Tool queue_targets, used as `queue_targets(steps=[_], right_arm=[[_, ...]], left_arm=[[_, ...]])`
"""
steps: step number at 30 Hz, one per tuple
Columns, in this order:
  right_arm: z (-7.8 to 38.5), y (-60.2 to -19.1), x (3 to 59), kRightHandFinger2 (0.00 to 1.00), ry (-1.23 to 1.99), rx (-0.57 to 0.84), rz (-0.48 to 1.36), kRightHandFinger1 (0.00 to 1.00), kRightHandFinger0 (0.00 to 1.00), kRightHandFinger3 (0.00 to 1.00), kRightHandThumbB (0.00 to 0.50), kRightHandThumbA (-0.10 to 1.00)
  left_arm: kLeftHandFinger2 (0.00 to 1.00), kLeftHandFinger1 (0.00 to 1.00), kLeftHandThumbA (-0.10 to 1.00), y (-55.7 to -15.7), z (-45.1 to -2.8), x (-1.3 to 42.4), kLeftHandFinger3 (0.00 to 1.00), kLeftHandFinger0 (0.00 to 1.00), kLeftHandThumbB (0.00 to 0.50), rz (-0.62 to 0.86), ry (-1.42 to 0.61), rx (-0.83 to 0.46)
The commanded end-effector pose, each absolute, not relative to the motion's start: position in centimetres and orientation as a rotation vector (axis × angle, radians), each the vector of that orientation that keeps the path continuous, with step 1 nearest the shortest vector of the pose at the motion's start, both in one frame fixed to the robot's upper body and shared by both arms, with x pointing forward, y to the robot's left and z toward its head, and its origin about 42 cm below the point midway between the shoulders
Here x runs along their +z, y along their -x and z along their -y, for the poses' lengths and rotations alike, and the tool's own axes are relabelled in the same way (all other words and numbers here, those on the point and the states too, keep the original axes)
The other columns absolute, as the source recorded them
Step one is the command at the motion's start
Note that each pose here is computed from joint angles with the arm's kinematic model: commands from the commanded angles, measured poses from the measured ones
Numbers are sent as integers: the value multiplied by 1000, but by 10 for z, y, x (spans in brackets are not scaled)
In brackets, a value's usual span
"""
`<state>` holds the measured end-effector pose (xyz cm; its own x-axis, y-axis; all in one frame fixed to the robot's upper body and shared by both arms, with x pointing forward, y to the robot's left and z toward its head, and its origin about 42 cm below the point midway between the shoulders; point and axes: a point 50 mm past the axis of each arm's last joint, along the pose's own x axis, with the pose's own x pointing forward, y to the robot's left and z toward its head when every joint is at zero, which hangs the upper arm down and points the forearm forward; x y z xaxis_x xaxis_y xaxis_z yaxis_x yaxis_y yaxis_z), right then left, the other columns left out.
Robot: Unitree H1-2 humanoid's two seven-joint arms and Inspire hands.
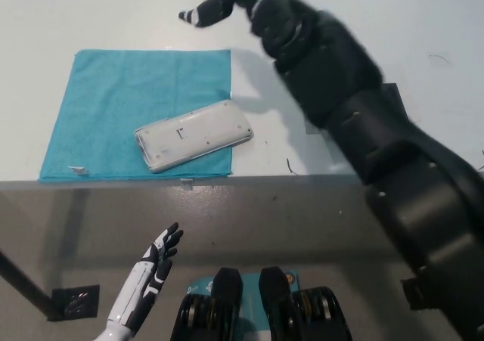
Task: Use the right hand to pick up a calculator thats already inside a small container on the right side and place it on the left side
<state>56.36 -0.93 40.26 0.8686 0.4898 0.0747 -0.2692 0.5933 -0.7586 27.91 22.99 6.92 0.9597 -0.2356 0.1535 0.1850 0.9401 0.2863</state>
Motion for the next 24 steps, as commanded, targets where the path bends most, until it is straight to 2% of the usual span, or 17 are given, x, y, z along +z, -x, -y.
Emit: queue_targets(steps=[1,4,5,7,10,11,17,20,21,23,24], right_arm=[[44,-542,467,1000,795,593,451,1000,1000,1000,500,767],[64,-525,472,1000,739,564,542,1000,1000,1000,477,807],[69,-520,474,1000,732,551,569,1000,1000,1000,460,855],[84,-499,473,1000,637,497,636,1000,1000,1000,476,1000],[102,-461,471,1000,568,422,799,1000,1000,1000,432,1000],[109,-446,469,1000,534,412,856,1000,1000,1000,421,1000],[143,-370,448,1000,411,305,1044,1000,1000,1000,425,1000],[156,-348,444,1000,371,264,1100,1000,1000,1000,431,1000],[162,-338,439,1000,363,252,1115,1000,1000,1000,423,1000],[172,-320,429,1000,326,236,1146,1000,1000,1000,370,1000],[174,-314,425,1000,308,230,1148,1000,1000,1000,368,1000]], left_arm=[[1000,1000,1000,-279,-238,78,1000,1000,63,235,-293,-214],[1000,1000,1000,-279,-238,78,1000,1000,58,235,-292,-217],[1000,1000,1000,-279,-237,78,1000,1000,58,236,-288,-216],[1000,1000,1000,-281,-237,78,1000,1000,47,241,-282,-219],[1000,1000,1000,-284,-238,79,1000,1000,49,243,-277,-215],[1000,1000,1000,-284,-238,79,1000,1000,65,244,-281,-212],[1000,1000,1000,-287,-239,79,1000,1000,71,238,-285,-208],[1000,1000,1000,-298,-238,84,1000,1000,67,255,-286,-202],[1000,1000,1000,-299,-238,85,1000,1000,59,260,-283,-202],[1000,1000,1000,-304,-237,87,1000,1000,58,271,-281,-198],[1000,1000,1000,-307,-237,89,1000,1000,62,277,-286,-198]])
